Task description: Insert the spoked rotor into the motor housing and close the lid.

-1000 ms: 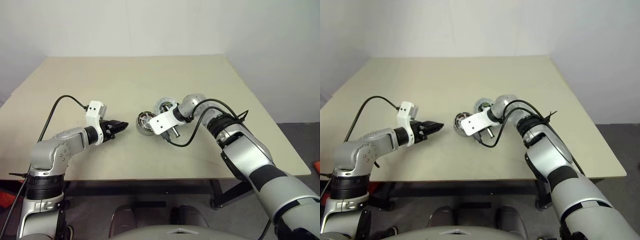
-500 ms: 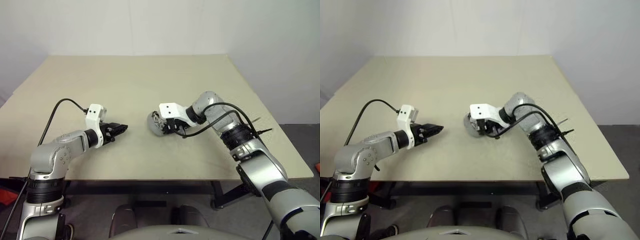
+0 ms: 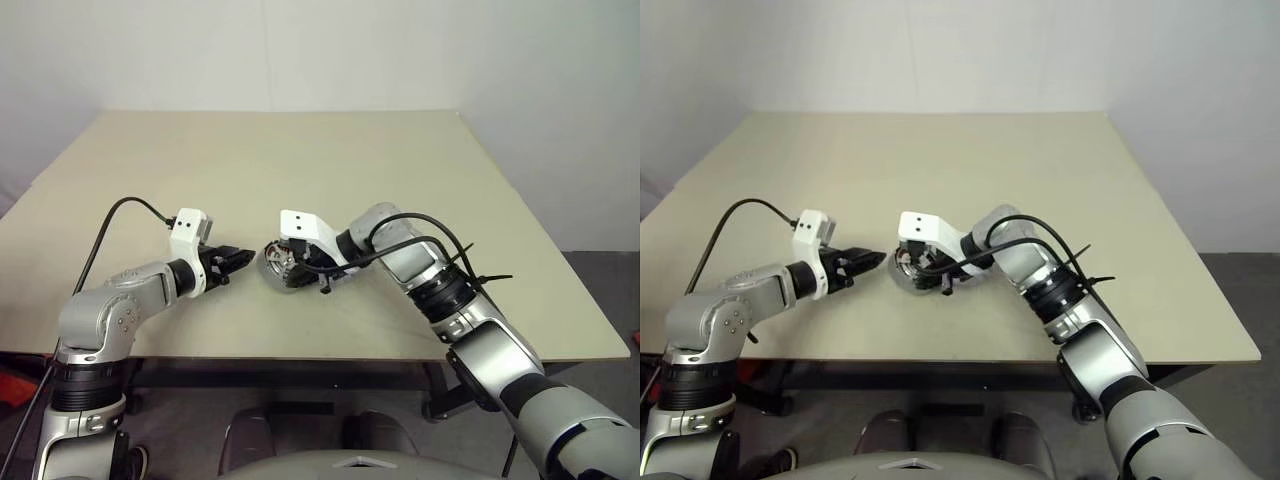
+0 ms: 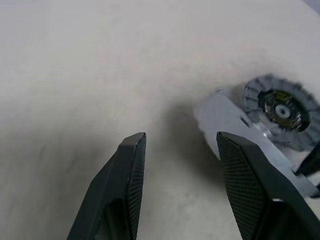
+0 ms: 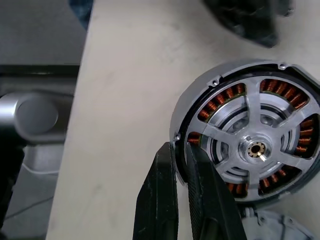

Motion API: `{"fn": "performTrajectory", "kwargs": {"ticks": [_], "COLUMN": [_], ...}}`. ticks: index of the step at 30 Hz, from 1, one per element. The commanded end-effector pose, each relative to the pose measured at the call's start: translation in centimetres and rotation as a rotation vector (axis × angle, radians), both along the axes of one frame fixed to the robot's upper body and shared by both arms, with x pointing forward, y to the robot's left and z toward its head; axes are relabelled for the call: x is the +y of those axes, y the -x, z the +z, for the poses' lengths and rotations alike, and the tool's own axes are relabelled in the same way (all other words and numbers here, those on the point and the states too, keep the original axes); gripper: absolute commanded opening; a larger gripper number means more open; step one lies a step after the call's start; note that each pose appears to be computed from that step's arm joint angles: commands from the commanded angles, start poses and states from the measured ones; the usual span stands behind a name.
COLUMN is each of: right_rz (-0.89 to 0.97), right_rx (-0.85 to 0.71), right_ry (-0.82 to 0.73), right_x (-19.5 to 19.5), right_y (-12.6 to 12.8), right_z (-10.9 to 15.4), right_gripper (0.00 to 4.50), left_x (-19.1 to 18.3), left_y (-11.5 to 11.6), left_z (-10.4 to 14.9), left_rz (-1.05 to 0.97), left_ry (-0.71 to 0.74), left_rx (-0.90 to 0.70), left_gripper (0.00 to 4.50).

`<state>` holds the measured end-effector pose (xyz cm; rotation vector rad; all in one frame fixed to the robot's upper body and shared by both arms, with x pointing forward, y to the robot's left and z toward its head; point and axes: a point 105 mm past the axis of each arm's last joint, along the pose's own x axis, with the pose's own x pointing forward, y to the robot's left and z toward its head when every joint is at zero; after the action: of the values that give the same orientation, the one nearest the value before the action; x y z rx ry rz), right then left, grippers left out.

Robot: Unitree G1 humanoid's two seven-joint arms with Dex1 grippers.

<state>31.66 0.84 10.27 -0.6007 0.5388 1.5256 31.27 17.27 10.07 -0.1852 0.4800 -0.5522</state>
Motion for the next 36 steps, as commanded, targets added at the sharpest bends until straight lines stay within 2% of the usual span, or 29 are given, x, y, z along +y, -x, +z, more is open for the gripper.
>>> {"fn": "performTrajectory", "kwargs": {"ticks": [1,6,12,25,27,31,33,36], "right_rz": [-0.038,-0.081,-0.051,-0.102,-0.103,-0.147,-0.246,-0.387], "right_rx": [-0.043,-0.058,-0.037,-0.081,-0.080,-0.056,-0.122,-0.173], "right_ry": [-0.053,-0.059,-0.065,-0.119,-0.144,-0.295,-0.390,-0.476], "right_x": [1.4,2.0,2.3,2.1,2.2,2.5,1.4,-1.2], "right_y": [-0.9,-1.7,-0.8,-2.0,-2.0,-2.4,-4.4,-6.6], "right_z": [2.0,1.7,1.2,2.9,3.7,8.2,10.9,13.1], "right_gripper": [0.00,0.00,0.00,4.27,4.44,4.44,4.44,4.44], "left_x": [0.1,0.1,0.1,-0.1,-0.2,-0.4,-0.6,-0.7], "left_y": [0.1,0.2,0.0,-0.3,-0.3,-0.3,-0.3,0.1], "left_z": [1.7,1.9,2.1,2.3,2.2,2.1,2.2,2.5], "left_rz": [0.000,0.001,0.004,-0.009,-0.011,-0.017,-0.027,-0.055], "left_ry": [-0.002,-0.003,-0.003,0.000,0.000,0.002,0.013,0.026], "left_rx": [-0.064,-0.069,-0.076,-0.080,-0.078,-0.073,-0.076,-0.075], "left_gripper": [2.40,2.40,2.40,2.40,2.40,2.40,2.40,2.40]}}
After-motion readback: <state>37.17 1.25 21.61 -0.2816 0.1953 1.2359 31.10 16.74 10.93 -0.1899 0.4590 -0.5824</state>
